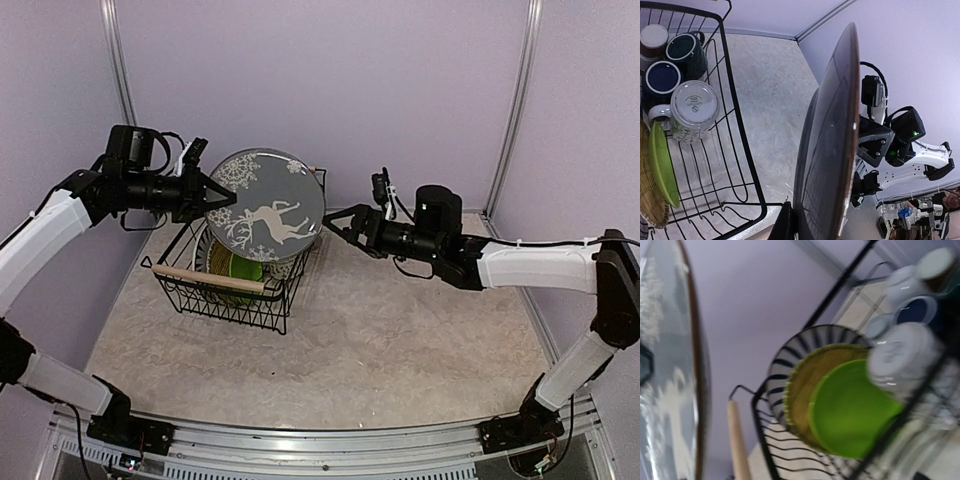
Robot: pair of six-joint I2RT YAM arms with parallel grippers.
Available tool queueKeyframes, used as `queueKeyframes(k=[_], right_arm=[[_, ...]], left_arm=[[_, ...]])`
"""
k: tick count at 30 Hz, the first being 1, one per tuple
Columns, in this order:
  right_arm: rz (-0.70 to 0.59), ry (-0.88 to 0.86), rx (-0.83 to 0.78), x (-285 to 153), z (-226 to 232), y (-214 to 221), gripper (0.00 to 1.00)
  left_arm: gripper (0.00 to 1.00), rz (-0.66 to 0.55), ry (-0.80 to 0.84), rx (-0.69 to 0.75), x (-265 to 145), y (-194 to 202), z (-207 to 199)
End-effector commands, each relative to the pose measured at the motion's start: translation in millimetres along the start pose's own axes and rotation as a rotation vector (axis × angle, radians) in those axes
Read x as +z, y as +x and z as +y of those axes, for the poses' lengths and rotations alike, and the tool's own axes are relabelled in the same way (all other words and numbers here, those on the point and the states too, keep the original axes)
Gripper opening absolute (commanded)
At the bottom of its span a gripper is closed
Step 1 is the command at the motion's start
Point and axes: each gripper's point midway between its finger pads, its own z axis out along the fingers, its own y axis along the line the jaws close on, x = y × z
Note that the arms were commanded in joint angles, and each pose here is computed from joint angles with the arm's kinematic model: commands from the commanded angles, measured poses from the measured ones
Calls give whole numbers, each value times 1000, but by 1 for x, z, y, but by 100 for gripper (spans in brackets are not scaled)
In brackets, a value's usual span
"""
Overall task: Unload the mixed dishes from the dish rack
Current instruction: Pass from the left arm to the right, then place the plate in the corner of the board.
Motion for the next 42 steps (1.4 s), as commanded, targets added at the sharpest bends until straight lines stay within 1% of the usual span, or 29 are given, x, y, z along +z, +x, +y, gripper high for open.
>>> queueKeyframes(k=[1, 4, 5, 7, 9, 11, 13, 14, 17, 19, 21, 22, 23, 26, 27, 28, 30, 32, 33, 35, 38, 42], right_arm=[[9, -173, 18, 28, 41, 0, 93], [32, -189, 17, 43, 48, 7, 89], [40, -187, 22, 47, 48, 9, 84], [46, -183, 48, 54, 45, 11, 71], [39, -189, 70, 56, 43, 11, 64], [13, -232, 86, 52, 46, 11, 58], [-7, -284, 107, 48, 52, 11, 49], [-8, -307, 120, 47, 53, 12, 45], [13, -340, 137, 47, 55, 18, 35], [18, -336, 144, 47, 52, 20, 24], [19, -327, 150, 46, 48, 23, 10], [19, -326, 150, 45, 47, 23, 4], [21, -321, 154, 43, 45, 24, 0], [-1, -313, 166, 34, 38, 18, 0], [-10, -311, 168, 29, 35, 16, 0], [-22, -309, 167, 23, 34, 12, 0], [-39, -294, 166, 13, 28, 6, 0], [-60, -268, 166, -1, 18, -1, 0], [-72, -252, 167, -8, 13, -4, 0], [-105, -216, 165, -27, 1, -13, 0], [-153, -120, 167, -59, -26, -26, 0], [-239, 53, 159, -110, -68, -43, 0]], left_arm=[[0, -22, 260, 98, -7, -4, -52], [0, 18, 278, 80, -1, 4, -50], [0, 29, 285, 77, 1, 6, -50], [0, 50, 301, 73, 4, 9, -51], [0, 56, 294, 80, 5, 10, -49], [0, 51, 279, 84, 6, 10, -46], [0, 53, 276, 84, 7, 10, -44], [0, 59, 276, 83, 8, 11, -43], [0, 75, 267, 81, 13, 12, -40], [0, 87, 254, 72, 17, 13, -35], [0, 97, 251, 64, 20, 13, -32], [3, 103, 250, 61, 21, 14, -31], [10, 108, 245, 59, 23, 15, -30], [35, 107, 217, 58, 25, 15, -23], [47, 103, 206, 61, 25, 14, -21], [57, 97, 196, 65, 25, 14, -19], [74, 85, 172, 74, 24, 13, -17], [88, 74, 147, 82, 23, 12, -13], [92, 69, 138, 88, 21, 11, -13], [98, 58, 122, 101, 19, 10, -12], [99, 44, 103, 114, 16, 8, -11], [99, 39, 97, 122, 14, 7, -11]])
